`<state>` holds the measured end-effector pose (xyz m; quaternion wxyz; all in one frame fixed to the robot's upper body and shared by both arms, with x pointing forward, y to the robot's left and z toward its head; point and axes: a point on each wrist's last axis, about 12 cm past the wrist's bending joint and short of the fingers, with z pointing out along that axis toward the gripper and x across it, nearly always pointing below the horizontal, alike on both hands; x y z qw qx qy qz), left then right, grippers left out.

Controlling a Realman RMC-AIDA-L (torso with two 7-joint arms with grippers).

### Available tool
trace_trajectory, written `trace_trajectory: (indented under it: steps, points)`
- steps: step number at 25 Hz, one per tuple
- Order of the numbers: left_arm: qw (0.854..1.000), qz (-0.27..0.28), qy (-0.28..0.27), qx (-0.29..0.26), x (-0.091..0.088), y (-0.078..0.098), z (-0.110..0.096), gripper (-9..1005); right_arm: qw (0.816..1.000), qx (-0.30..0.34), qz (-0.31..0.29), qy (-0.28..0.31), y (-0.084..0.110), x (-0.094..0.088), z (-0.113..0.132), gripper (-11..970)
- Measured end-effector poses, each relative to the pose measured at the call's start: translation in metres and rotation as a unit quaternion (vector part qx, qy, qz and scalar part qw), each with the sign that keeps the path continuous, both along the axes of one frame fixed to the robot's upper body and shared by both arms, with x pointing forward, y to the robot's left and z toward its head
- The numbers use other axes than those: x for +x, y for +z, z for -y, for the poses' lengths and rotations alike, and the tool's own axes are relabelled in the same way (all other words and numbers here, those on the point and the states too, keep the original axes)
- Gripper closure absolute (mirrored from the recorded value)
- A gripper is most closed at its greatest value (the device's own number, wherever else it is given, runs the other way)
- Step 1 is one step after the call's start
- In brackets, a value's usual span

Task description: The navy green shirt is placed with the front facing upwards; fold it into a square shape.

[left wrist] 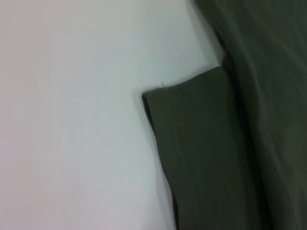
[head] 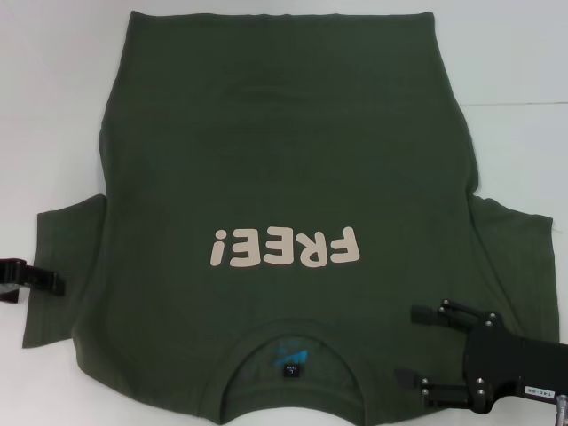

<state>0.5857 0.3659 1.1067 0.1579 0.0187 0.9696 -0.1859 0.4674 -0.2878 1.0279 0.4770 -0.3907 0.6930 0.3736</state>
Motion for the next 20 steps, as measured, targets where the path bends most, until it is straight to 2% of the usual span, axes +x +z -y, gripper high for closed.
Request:
trace_trajectory:
  steps: [20]
  points:
    - [1.000, -0.005, -0.003, 0.006, 0.0021, -0.0045, 0.0055, 168, 1.000, 0.000, 0.002, 0.003, 0.0012, 0.0023, -0.0012, 30]
